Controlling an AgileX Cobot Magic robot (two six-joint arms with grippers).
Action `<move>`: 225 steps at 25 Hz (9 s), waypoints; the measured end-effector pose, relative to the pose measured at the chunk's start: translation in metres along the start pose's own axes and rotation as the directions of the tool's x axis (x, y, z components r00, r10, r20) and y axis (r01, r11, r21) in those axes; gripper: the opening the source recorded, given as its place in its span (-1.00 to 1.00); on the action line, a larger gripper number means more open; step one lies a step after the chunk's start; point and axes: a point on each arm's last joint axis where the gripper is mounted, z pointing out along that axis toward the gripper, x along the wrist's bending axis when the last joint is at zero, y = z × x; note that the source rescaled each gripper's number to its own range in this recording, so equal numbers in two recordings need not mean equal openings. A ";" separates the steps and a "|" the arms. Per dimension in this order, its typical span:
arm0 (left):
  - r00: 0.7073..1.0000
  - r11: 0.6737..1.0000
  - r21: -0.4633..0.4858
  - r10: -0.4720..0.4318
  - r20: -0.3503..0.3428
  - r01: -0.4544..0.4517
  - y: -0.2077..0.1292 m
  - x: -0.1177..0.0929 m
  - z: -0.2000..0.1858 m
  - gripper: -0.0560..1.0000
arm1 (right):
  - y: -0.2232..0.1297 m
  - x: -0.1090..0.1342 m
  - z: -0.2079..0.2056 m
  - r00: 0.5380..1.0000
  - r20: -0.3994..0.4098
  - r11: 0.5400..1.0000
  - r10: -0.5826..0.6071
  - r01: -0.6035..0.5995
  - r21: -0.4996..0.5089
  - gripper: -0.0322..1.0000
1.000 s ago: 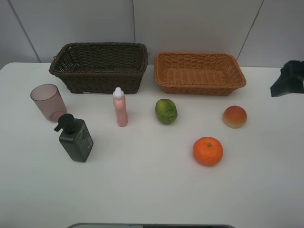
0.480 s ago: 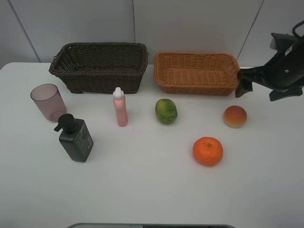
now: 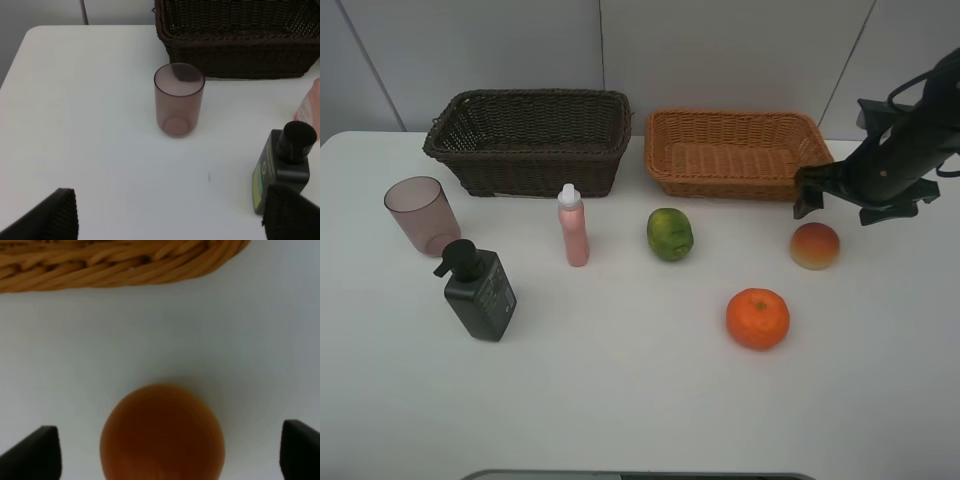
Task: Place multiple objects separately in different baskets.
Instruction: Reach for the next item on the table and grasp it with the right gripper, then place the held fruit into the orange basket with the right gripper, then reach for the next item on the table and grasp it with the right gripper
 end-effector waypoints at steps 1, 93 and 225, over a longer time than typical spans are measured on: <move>1.000 1.000 0.000 0.000 0.000 0.000 0.000 0.000 0.000 0.91 | -0.001 0.000 0.003 1.000 0.000 1.000 0.001 -0.001 0.007 0.67; 1.000 1.000 0.000 0.000 -0.001 0.000 0.000 0.000 0.000 0.91 | 0.127 0.058 -0.052 0.967 0.040 0.965 -0.250 0.252 -0.070 -0.89; 1.000 1.000 0.000 0.003 -0.004 -0.003 0.000 0.000 0.000 0.91 | -0.026 0.217 0.060 0.933 -0.045 0.934 -0.358 0.358 0.005 0.68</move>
